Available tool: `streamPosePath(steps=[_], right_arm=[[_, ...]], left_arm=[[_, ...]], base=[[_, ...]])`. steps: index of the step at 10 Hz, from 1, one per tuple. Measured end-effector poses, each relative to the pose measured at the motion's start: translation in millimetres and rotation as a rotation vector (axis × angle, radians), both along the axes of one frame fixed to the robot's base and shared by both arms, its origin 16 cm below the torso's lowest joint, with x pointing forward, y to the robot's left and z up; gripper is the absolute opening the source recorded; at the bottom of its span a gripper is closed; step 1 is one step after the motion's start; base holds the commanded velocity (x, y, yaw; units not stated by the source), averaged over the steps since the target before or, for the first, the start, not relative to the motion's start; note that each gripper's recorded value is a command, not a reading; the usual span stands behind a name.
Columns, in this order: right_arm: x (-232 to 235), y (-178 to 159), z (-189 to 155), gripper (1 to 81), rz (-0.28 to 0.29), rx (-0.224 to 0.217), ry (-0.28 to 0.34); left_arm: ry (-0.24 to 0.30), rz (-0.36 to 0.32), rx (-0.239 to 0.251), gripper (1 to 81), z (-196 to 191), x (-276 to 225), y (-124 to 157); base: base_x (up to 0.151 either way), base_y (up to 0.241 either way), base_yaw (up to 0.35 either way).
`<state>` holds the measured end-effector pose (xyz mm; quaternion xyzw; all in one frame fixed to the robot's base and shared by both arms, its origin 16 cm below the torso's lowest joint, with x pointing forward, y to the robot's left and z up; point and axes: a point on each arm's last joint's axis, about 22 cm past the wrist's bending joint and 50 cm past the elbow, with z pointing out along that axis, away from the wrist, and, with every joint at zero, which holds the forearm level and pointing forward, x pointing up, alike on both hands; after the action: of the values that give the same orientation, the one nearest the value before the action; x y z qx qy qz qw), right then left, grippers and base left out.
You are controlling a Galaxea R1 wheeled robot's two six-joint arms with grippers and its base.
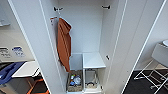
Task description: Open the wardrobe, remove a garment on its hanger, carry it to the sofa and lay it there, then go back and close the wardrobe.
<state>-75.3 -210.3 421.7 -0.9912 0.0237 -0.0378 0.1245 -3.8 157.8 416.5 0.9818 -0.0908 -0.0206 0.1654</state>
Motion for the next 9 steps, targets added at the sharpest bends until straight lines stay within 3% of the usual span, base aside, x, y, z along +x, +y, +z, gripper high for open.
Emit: streamPosePath(steps=[3,9], right_arm=[[1.2,0.0,-0.1,81.1,0.000,0.000,-0.001],[2.0,-0.1,-0.2,81.1,0.000,0.000,-0.002]], left_arm=[[0.000,0.000,-0.002,81.1,0.2,0.0,-1.7],[-0.001,0.000,-0.002,81.1,0.1,1.5,-1.6]], base=[[0.000,0.000,0.112],[0.000,0.000,0.000]])
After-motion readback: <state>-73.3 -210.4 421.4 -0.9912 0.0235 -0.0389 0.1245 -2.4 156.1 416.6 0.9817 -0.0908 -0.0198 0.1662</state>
